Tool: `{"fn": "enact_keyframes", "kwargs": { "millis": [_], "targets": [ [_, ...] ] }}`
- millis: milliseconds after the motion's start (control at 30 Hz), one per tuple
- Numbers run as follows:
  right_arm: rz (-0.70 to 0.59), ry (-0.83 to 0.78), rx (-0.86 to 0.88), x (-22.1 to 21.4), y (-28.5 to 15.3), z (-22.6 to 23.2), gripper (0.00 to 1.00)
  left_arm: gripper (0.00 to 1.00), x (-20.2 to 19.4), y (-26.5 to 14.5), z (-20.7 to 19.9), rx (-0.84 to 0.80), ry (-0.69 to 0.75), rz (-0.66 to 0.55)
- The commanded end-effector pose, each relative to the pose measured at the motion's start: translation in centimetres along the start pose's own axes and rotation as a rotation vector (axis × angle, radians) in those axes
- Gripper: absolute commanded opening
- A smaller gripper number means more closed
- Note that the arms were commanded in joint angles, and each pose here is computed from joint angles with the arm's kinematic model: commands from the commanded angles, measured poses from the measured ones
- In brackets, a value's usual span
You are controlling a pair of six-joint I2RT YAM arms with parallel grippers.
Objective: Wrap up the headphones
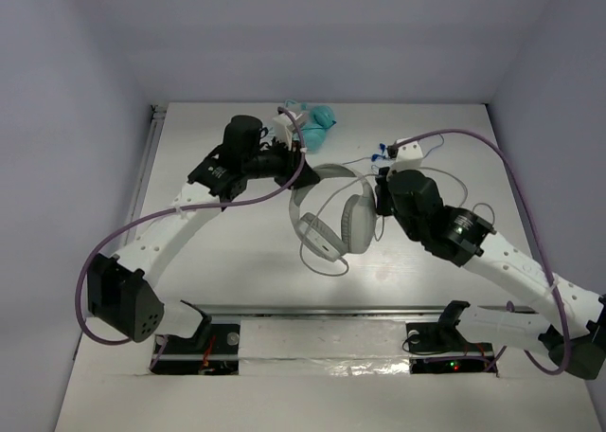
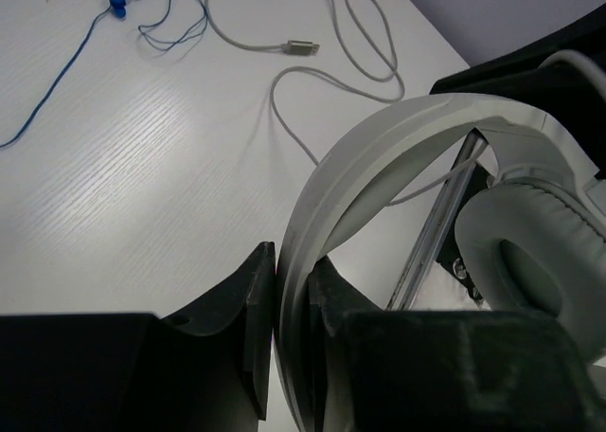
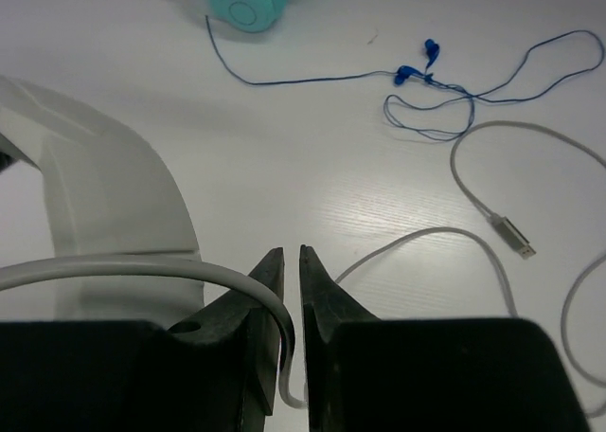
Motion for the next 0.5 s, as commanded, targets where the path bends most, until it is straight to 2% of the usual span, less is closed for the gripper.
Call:
{"fn": "enact_keyframes", "kwargs": {
  "millis": [0, 33, 233, 467],
  "targets": [
    [-0.043, 0.093, 0.129, -0.1, -0.2, 1.3, 0.19, 0.0, 6.9, -3.7, -4.9, -0.189, 0.086, -0.26],
    [-0.081, 0.127, 0.162, 0.4, -0.3, 1.7, 0.21, 0.0, 7.2, -4.0, -4.8, -0.191, 0.072, -0.271],
    [-0.134, 0.232, 0.31, 0.1, -0.9, 2.9, 0.22, 0.0, 8.4, -5.2, -5.6, -0.24, 0.062, -0.33],
    [-0.18, 0.285, 0.392, -0.4, -0.9, 3.4, 0.33, 0.0, 9.5, -6.3, -5.8, -0.262, 0.048, -0.369]
  ]
}}
Point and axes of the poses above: each gripper's point midway between its finger pads, its own y axis out along the fingers, its own z axis along the line the jaws close on, x = y × z, the point moved 6 cm from there along -y, back along the fingers, and after that the axes turned 9 degrees about y, right-handed, at the moved point
